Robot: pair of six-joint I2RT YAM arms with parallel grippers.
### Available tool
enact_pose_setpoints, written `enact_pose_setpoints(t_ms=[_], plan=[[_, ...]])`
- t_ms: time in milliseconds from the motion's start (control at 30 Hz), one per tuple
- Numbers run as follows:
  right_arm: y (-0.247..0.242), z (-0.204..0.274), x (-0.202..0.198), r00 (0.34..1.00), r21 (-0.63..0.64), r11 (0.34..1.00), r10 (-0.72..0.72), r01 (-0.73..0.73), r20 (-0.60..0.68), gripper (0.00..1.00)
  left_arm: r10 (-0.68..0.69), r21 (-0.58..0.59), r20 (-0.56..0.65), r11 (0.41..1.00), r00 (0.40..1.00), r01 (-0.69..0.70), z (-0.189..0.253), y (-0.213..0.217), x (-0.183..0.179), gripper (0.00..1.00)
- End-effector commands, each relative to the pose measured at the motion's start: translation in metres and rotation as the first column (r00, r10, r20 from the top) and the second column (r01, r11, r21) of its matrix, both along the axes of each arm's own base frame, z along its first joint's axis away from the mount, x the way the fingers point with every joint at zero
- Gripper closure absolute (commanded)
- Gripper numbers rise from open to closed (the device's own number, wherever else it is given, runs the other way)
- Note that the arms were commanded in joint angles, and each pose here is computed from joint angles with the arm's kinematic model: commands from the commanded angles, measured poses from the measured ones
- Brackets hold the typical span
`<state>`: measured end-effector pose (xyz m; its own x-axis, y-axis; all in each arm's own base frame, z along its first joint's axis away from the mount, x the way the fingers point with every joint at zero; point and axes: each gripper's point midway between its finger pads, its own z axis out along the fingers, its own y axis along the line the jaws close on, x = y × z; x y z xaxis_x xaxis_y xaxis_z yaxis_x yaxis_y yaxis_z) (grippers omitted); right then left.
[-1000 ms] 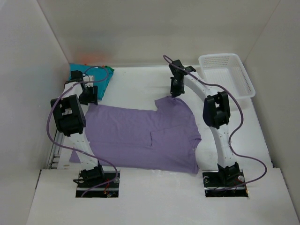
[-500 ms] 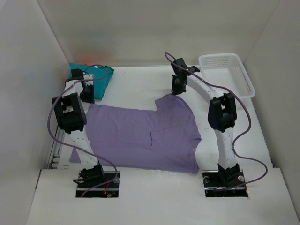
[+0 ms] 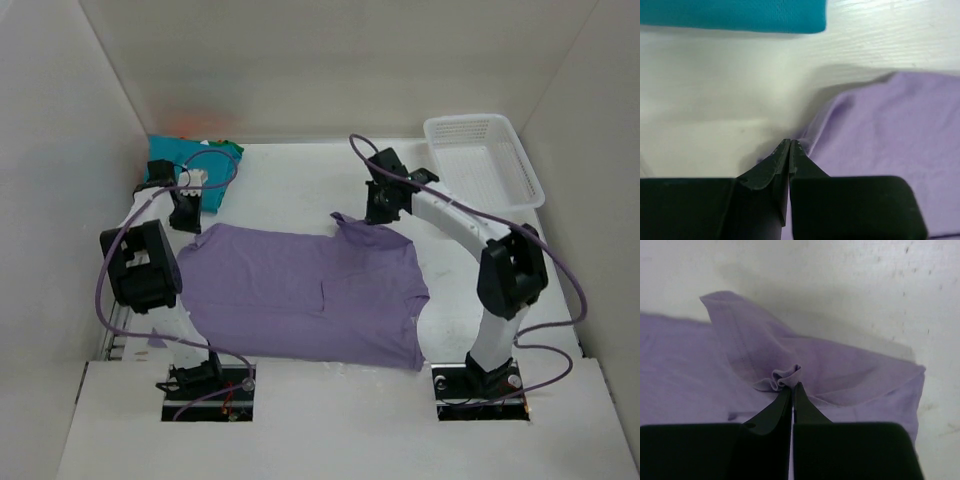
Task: Fold and stack the t-shirts
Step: Fold the other side of the tshirt into a rectangle
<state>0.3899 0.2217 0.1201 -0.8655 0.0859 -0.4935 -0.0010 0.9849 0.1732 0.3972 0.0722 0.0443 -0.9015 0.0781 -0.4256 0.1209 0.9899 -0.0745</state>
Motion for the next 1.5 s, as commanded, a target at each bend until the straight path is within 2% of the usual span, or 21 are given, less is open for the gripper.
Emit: enact_pose_setpoints(t_ms=[0,167,300,400,533,767,967,1233,1367,1467], plan=[[0.006,0.032,-0.018,0.994,0.065,0.998,-0.03,0.023,0.109,1.0,-0.113,0.128,0.226,0.988,0.968,0.086,0.07,0.014,0.009,1.0],[-0.008,0.032,-0.069,0.989,0.1,0.992,-0.084,0.072,0.118,1.0,-0.235,0.251,0.313,0.955,0.92,0.158,0.1,0.016,-0.021,1.0],[-0.012,0.018,-0.111,0.99,0.115,0.989,-0.103,0.092,0.093,1.0,-0.346,0.334,0.285,0.91,0.894,0.246,0.09,0.01,-0.06,1.0],[-0.015,0.006,-0.137,0.99,0.128,0.986,-0.121,0.112,0.071,1.0,-0.355,0.356,0.234,0.898,0.905,0.26,0.076,0.02,-0.081,1.0],[-0.014,-0.001,-0.165,0.989,0.167,0.977,-0.141,0.13,0.053,1.0,-0.333,0.372,0.225,0.898,0.916,0.235,0.072,0.038,-0.097,1.0],[-0.013,0.003,-0.193,0.985,0.241,0.958,-0.169,0.154,0.04,1.0,-0.347,0.396,0.225,0.886,0.911,0.239,0.08,0.051,-0.108,0.99],[-0.017,0.004,-0.211,0.98,0.303,0.936,-0.197,0.18,0.026,1.0,-0.381,0.405,0.176,0.868,0.908,0.286,0.059,0.052,-0.118,0.97],[-0.005,-0.019,-0.237,0.985,0.302,0.937,-0.171,0.174,-0.035,1.0,-0.374,0.409,0.12,0.863,0.919,0.298,0.039,0.064,-0.129,0.96],[-0.007,-0.028,-0.248,0.982,0.312,0.931,-0.18,0.189,-0.059,1.0,-0.345,0.44,0.137,0.861,0.929,0.255,0.041,0.081,-0.127,0.95],[-0.008,-0.035,-0.251,0.982,0.308,0.932,-0.177,0.19,-0.069,1.0,-0.363,0.423,0.096,0.858,0.927,0.292,0.03,0.08,-0.132,0.9]])
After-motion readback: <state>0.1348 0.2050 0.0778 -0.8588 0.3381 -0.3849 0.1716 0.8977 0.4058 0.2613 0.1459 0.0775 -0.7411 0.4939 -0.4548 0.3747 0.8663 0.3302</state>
